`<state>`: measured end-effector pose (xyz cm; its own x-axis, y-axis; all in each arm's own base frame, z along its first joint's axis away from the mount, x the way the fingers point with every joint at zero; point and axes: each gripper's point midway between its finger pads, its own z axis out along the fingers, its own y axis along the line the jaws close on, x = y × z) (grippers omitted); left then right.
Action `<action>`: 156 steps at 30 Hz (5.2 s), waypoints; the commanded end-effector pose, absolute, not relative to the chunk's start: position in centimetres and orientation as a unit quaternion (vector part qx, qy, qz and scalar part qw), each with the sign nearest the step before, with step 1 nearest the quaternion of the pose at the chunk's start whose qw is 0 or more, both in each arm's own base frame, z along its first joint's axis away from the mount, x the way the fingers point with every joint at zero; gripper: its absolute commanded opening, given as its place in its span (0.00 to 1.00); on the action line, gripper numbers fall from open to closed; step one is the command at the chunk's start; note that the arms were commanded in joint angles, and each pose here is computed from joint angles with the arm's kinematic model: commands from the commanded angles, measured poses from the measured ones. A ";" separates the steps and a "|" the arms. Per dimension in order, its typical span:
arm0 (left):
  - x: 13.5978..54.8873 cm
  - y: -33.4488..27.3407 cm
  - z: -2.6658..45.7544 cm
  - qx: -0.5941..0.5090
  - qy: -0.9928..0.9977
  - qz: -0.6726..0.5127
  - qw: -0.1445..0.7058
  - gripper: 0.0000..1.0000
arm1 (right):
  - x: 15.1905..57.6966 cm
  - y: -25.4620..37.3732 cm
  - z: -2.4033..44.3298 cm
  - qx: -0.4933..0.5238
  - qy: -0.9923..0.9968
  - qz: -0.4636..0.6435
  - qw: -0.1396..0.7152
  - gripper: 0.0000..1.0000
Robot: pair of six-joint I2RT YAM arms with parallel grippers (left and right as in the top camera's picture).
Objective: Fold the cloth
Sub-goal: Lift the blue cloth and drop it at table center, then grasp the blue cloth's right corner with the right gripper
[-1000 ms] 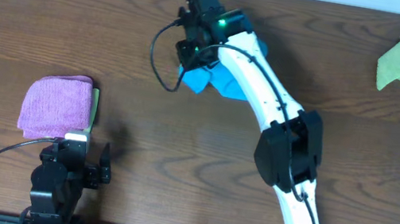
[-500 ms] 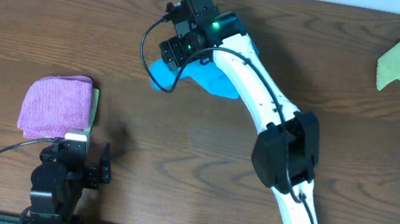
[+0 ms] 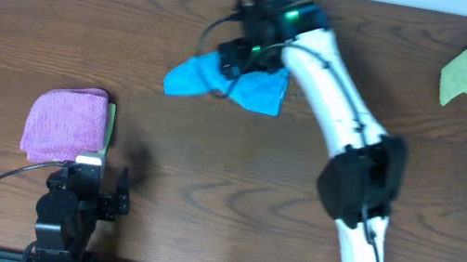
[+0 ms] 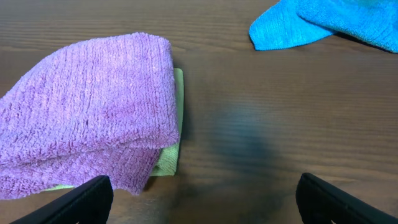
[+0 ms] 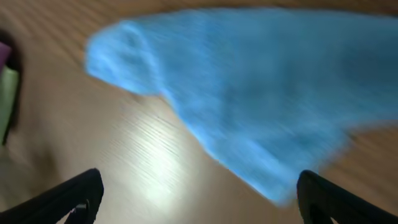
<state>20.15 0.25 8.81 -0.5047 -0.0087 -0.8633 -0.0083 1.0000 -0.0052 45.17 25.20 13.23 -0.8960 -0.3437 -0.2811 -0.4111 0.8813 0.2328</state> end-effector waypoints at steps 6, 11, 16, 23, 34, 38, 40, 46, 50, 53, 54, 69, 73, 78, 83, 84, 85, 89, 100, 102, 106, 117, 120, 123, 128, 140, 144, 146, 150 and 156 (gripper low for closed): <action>20.2 0.3 8.6 -0.010 0.867 -0.001 0.498 0.95 | 46.2 16.2 14.6 -0.152 0.972 0.151 0.095 0.99; 20.2 0.3 8.6 -0.010 0.867 -0.001 0.498 0.95 | 46.1 13.2 14.6 -0.142 0.973 0.163 0.081 0.99; 20.2 0.3 8.6 -0.010 0.867 -0.001 0.498 0.95 | 45.3 11.0 13.6 -0.123 0.971 0.197 0.056 0.99; 20.2 0.3 8.6 -0.010 0.867 -0.001 0.498 0.95 | 42.3 8.4 12.9 -0.119 0.976 0.172 0.062 0.98; 20.2 0.3 8.6 -0.010 0.867 -0.001 0.498 0.95 | 34.4 6.4 7.0 -0.060 0.983 0.128 0.119 0.99; 20.2 0.3 8.6 -0.010 0.867 -0.001 0.498 0.95 | 34.8 7.2 5.0 -0.045 0.978 0.154 0.131 0.99; 20.2 0.3 8.6 -0.010 0.867 -0.001 0.498 0.95 | 35.8 7.7 4.7 -0.044 0.975 0.160 0.148 0.99; 20.2 0.3 8.6 -0.010 0.867 -0.001 0.498 0.95 | 39.2 9.9 5.3 -0.036 0.958 0.194 0.209 0.99; 20.2 0.3 8.6 -0.010 0.867 -0.001 0.498 0.95 | 40.9 12.3 4.5 -0.012 0.947 0.230 0.224 0.99; 20.2 0.3 8.6 -0.010 0.867 -0.001 0.498 0.95 | 41.5 13.7 3.6 0.003 0.943 0.252 0.220 0.99; 20.2 0.3 8.6 -0.010 0.867 -0.001 0.498 0.95 | 41.7 14.0 3.3 0.008 0.942 0.254 0.219 0.98; 20.2 0.3 8.6 -0.010 0.867 -0.001 0.498 0.95 | 44.7 14.9 0.3 0.091 0.924 0.289 0.234 0.86; 20.2 0.3 8.6 -0.010 0.867 -0.001 0.498 0.95 | 44.8 14.9 -1.0 0.111 0.922 0.294 0.224 0.83; 20.2 0.3 8.6 -0.010 0.867 -0.001 0.498 0.95 | 45.1 15.3 -2.4 0.131 0.918 0.305 0.216 0.79; 20.2 0.3 8.6 -0.010 0.867 -0.001 0.498 0.95 | 44.8 15.2 -4.1 0.146 0.919 0.305 0.202 0.75; 20.2 0.3 8.6 -0.010 0.867 -0.001 0.498 0.95 | 44.8 15.3 -4.3 0.146 0.919 0.306 0.201 0.74; 20.2 0.3 8.6 -0.010 0.867 -0.001 0.498 0.95 | 44.7 15.4 -4.5 0.148 0.919 0.308 0.197 0.73; 20.2 0.3 8.6 -0.010 0.867 -0.001 0.498 0.95 | 44.2 15.8 -5.6 0.164 0.917 0.316 0.178 0.70; 20.2 0.3 8.7 -0.010 0.867 -0.001 0.498 0.95 | 42.7 17.6 -7.1 0.173 0.920 0.321 0.143 0.49; 20.2 0.3 8.7 -0.010 0.867 -0.001 0.498 0.95 | 42.5 17.7 -7.3 0.174 0.921 0.319 0.138 0.40; 20.2 0.3 8.7 -0.010 0.867 -0.001 0.498 0.95 | 42.0 17.5 -7.8 0.178 0.926 0.305 0.131 0.24; 20.2 0.1 8.7 -0.007 0.867 -0.006 0.499 0.95 | 42.7 15.9 -7.5 0.183 0.922 0.311 0.138 0.01; 20.2 -0.7 8.7 -0.004 0.866 -0.030 0.499 0.95 | 43.3 15.4 -5.9 0.185 0.915 0.329 0.143 0.01; 20.2 -1.3 8.8 -0.024 0.865 -0.063 0.497 0.95 | 43.5 14.9 -3.6 0.179 0.915 0.327 0.154 0.01; 20.2 -2.2 9.1 -0.093 0.856 -0.132 0.490 0.95 | 42.6 14.2 0.4 0.160 0.924 0.304 0.167 0.01; 20.0 -3.8 9.3 -0.242 0.824 -0.269 0.437 0.95 | 38.4 11.0 8.6 0.152 0.944 0.223 0.193 0.01; 19.9 -4.2 9.4 -0.272 0.813 -0.297 0.420 0.96 | 37.2 9.8 9.8 0.161 0.947 0.196 0.196 0.01; 19.8 -4.6 9.4 -0.275 0.811 -0.309 0.413 0.95 | 36.5 9.2 9.9 0.174 0.950 0.180 0.189 0.01; 19.6 -5.5 9.6 -0.273 0.809 -0.336 0.398 0.95 | 34.6 7.3 9.2 0.209 0.956 0.127 0.163 0.01; 19.0 -7.0 10.0 -0.251 0.810 -0.373 0.376 0.95 | 32.3 4.3 8.1 0.225 0.964 0.036 0.138 0.01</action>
